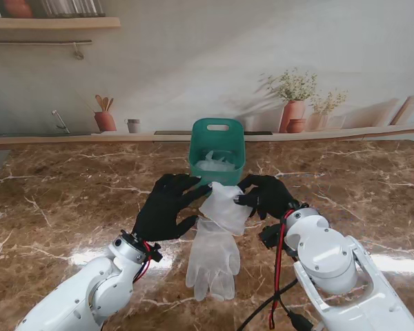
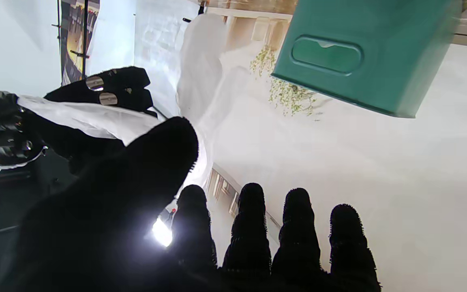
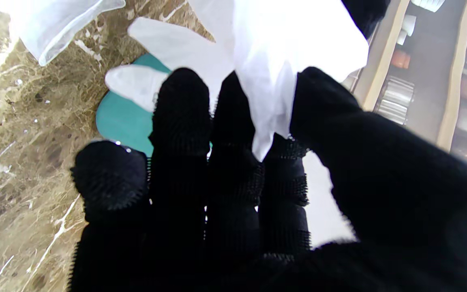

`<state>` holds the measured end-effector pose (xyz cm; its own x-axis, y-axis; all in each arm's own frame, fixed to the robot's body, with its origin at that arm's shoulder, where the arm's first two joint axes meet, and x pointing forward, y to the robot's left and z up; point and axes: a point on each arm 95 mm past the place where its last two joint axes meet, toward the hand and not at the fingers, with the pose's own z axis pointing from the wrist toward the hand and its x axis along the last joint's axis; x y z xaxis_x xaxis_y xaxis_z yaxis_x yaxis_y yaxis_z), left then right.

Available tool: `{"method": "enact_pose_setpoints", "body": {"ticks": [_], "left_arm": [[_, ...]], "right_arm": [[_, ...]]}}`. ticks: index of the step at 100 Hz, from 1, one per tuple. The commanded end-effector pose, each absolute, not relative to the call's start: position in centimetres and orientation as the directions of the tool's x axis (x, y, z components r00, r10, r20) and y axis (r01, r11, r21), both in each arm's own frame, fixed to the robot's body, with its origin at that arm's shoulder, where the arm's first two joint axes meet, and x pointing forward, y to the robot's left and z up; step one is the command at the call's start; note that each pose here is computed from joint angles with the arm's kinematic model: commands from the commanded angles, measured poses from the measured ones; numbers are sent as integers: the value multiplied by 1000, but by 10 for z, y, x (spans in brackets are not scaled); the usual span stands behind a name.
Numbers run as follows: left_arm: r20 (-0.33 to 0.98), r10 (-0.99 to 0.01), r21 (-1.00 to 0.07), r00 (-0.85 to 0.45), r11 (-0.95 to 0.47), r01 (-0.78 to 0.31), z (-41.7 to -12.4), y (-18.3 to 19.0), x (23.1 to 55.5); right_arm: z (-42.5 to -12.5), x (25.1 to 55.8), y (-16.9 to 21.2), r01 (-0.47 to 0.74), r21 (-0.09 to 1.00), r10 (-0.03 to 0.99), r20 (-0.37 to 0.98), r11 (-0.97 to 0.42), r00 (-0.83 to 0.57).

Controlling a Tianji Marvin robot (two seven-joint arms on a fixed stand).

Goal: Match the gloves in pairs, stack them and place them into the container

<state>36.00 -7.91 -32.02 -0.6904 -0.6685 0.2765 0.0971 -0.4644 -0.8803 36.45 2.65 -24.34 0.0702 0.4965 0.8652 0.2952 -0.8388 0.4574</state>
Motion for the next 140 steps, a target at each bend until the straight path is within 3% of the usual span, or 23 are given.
{"method": "enact_pose_setpoints", "body": {"ticks": [1, 61, 140], "left_arm": [[283, -653, -873, -703, -479, 94, -319, -85, 360], [310, -572, -784, -760, -605, 136, -305, -93, 354], [252, -559, -828, -790, -546, 123, -294, -88, 351]], "right_arm": [[-249, 360, 29, 328, 440, 490, 868, -836, 82], [-261, 359, 35, 416, 379, 469, 873, -827, 137], [-262, 356, 35, 433, 351, 454, 876, -830, 161]]}}
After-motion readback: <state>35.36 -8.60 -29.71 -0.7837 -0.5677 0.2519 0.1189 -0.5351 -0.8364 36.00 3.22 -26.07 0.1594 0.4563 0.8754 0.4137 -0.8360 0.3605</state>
